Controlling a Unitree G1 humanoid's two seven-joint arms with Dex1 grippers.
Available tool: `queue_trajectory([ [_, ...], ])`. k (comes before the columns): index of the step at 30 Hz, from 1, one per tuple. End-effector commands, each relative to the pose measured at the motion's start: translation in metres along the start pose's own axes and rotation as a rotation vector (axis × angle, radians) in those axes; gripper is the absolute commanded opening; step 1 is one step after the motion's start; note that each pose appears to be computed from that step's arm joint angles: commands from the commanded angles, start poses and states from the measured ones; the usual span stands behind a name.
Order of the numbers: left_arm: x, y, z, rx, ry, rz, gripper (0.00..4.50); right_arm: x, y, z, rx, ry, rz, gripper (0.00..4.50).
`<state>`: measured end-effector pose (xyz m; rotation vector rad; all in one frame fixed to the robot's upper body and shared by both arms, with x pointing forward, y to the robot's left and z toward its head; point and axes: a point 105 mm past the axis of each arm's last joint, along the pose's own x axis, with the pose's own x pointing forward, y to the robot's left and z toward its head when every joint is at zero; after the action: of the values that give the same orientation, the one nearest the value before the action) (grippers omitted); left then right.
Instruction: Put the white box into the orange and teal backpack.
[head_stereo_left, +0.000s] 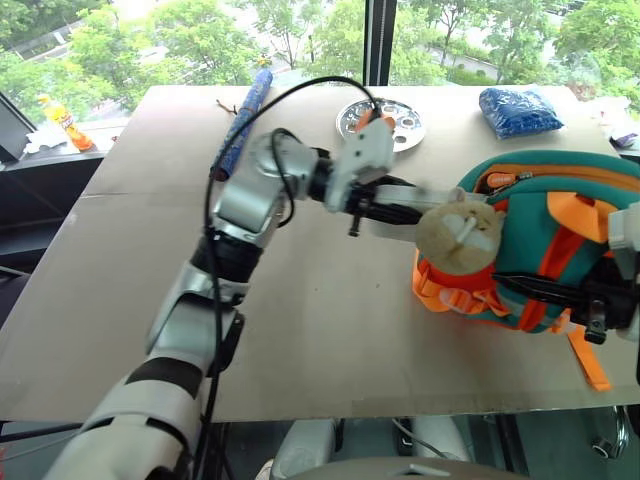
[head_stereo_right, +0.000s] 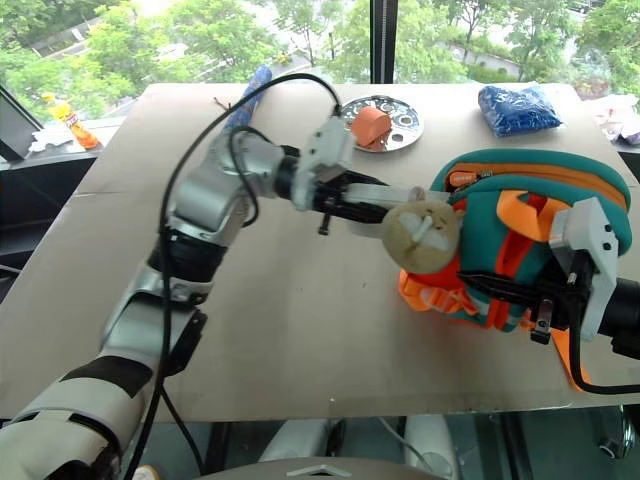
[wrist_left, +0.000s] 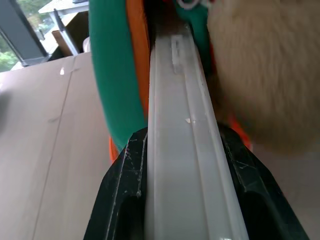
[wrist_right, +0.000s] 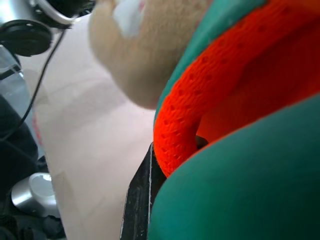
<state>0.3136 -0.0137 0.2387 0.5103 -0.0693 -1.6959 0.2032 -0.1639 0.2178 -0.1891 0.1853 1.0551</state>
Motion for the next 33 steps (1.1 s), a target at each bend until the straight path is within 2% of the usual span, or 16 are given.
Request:
queue_trajectory([
  [1,0.027,-0.008,0.023,0.046,0.025,-0.042,1.00,0.008,0.002,0.010,-0.054,-0.042,0.008,0.05],
  [3,0.039,-0.002,0.025,0.055,0.096,0.001,1.00,0.011,0.002,0.011,-0.051,-0.060,0.010,0.05],
  [7,0.072,-0.005,0.043,0.083,0.059,-0.075,1.00,0.017,-0.001,0.008,-0.037,-0.086,-0.012,0.05],
  [10,0.098,-0.008,0.040,0.086,0.076,-0.082,1.00,0.018,0.001,0.007,-0.026,-0.102,-0.038,0.05],
  [11,0.109,-0.009,0.030,0.112,0.097,-0.076,1.00,0.017,0.003,0.005,-0.018,-0.107,-0.052,0.05],
  [13,0.121,-0.012,0.020,0.065,0.079,-0.070,2.08,0.015,0.004,0.002,-0.007,-0.108,-0.077,0.00],
  [16,0.123,-0.010,0.012,0.025,0.041,-0.050,3.13,0.011,0.005,-0.001,0.008,-0.115,-0.116,0.00],
  [19,0.089,0.007,0.029,-0.100,-0.097,-0.009,4.24,0.004,0.004,-0.004,0.021,-0.121,-0.168,0.00],
  [20,0.069,0.013,0.032,-0.146,-0.130,-0.006,4.43,0.001,0.003,-0.005,0.026,-0.118,-0.187,0.00],
  [27,-0.017,0.024,0.026,-0.414,-0.197,0.002,4.43,-0.010,0.000,-0.010,0.047,-0.122,-0.231,0.00],
  [31,-0.037,0.025,0.026,-0.539,-0.243,0.009,4.43,-0.012,-0.002,-0.013,0.055,-0.113,-0.238,0.00],
  [33,-0.060,0.021,0.032,-0.670,-0.354,-0.024,4.43,-0.012,-0.003,-0.014,0.054,-0.110,-0.239,0.00],
])
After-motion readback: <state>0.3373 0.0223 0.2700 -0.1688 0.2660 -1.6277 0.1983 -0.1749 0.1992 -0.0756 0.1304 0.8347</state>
